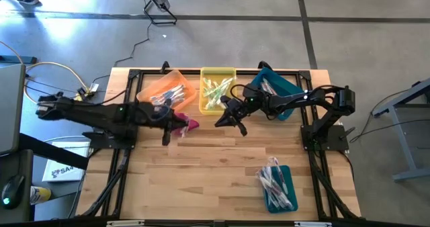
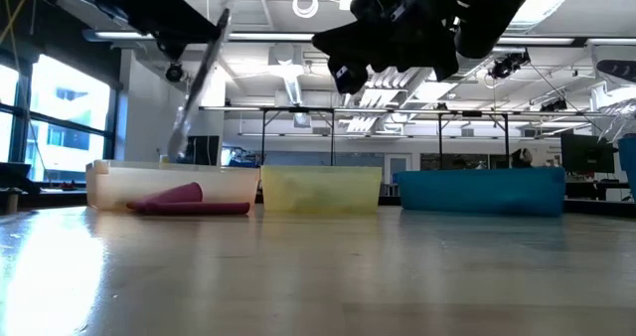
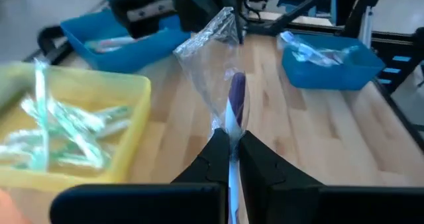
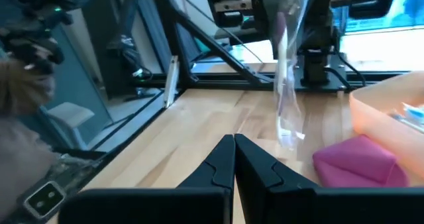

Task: Pick & Place Toothbrushes
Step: Put the purple toothbrush into the bottom blue bin

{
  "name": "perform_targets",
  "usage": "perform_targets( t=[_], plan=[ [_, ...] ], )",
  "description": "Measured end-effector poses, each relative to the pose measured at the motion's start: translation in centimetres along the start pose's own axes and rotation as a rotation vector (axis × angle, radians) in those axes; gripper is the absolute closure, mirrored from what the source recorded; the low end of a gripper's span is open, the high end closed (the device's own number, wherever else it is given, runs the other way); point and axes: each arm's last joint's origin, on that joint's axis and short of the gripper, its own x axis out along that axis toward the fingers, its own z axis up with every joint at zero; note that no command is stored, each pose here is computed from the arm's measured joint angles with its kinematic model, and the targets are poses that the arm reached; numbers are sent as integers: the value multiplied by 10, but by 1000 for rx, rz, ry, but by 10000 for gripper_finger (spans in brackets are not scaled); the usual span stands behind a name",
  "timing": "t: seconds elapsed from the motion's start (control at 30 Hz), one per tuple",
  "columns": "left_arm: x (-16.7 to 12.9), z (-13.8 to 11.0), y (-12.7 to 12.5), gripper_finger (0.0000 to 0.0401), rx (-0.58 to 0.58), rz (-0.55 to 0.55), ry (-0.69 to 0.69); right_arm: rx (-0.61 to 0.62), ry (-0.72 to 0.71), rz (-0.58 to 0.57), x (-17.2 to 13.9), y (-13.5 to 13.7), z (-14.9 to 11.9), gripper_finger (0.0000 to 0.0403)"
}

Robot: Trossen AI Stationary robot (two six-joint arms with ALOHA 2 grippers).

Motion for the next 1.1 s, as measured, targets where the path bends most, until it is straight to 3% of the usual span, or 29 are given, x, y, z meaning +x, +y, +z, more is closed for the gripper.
perform_targets(
  t=[0.43,0.77,0.87,0.97,1.1],
  plan=[
    [33,14,45,394,188,7,-146,-10,-33,-188,1,-3,2,401],
    [50,17,51,394,272,6,-232,-39,-91,-422,8,1,6,401],
    [50,18,51,394,281,7,-237,-40,-92,-436,11,4,6,398],
    [50,18,51,394,282,7,-237,-43,-93,-426,14,8,6,376],
    [50,18,51,394,281,7,-237,-54,-121,-492,18,14,8,312]
  ],
)
